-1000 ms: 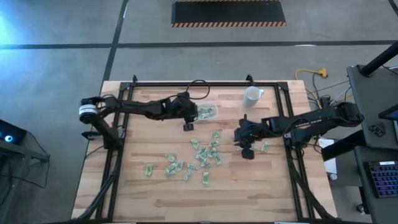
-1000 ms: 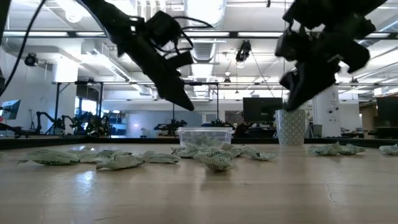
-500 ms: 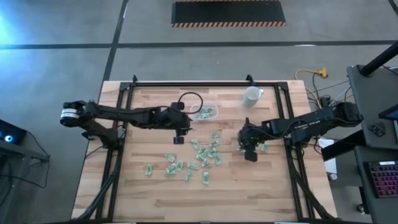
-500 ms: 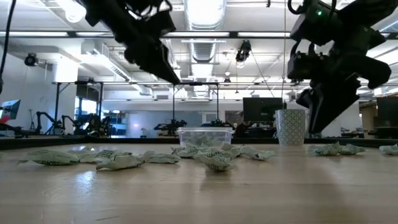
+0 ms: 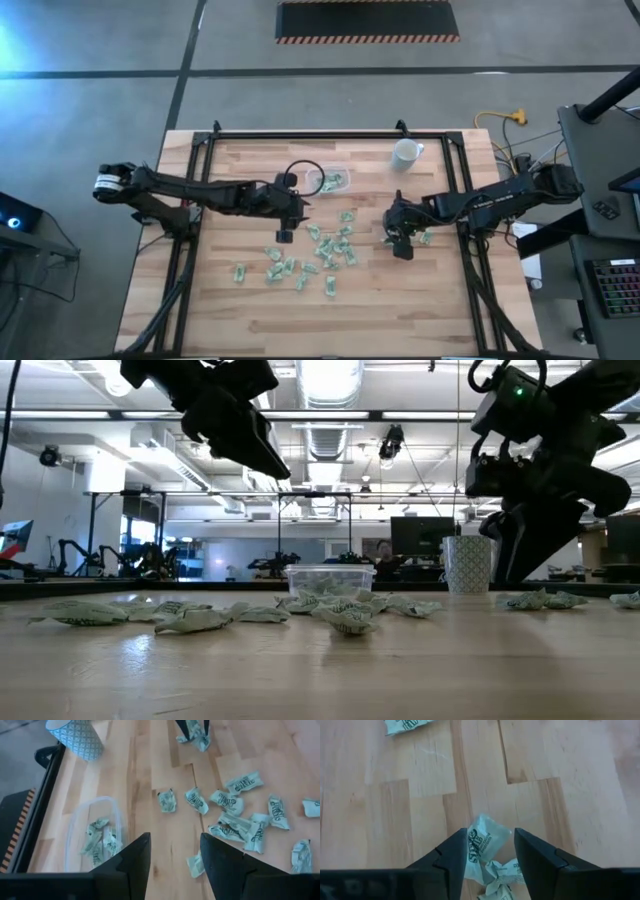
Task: Pick and place Stevia / Truvia into bins
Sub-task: Put the stevia packet into the transparent container
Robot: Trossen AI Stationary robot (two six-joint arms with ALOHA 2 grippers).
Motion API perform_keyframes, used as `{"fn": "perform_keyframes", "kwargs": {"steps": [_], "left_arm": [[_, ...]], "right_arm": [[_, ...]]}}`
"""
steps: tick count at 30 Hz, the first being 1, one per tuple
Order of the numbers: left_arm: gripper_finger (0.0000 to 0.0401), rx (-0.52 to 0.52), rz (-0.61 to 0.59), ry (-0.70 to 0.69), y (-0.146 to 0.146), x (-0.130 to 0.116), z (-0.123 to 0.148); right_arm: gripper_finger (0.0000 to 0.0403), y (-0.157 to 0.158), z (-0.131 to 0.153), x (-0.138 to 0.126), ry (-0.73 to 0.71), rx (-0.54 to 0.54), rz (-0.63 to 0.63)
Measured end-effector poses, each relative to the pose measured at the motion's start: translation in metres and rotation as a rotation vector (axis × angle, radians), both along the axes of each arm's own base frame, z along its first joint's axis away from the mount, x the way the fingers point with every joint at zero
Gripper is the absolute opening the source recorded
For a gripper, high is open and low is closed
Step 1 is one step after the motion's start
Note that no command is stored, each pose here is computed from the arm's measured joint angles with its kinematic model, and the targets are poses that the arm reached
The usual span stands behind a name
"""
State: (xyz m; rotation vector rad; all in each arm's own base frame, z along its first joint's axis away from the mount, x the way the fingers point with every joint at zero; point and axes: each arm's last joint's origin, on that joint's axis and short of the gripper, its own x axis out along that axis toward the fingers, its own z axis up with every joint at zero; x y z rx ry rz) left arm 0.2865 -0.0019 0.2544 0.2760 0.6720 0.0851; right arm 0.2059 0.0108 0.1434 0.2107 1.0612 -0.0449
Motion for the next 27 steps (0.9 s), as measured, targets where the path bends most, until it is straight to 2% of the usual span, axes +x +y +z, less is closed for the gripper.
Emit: {"fn": "perform_keyframes", "kwargs": {"steps": [27], "left_arm": [[0.0155, -0.023, -0.021, 0.007, -0.01, -0.002, -0.004]], "right_arm": [[0.0147, -0.001, -0.014, -0.007, -0.042, -0.032, -0.026]]}}
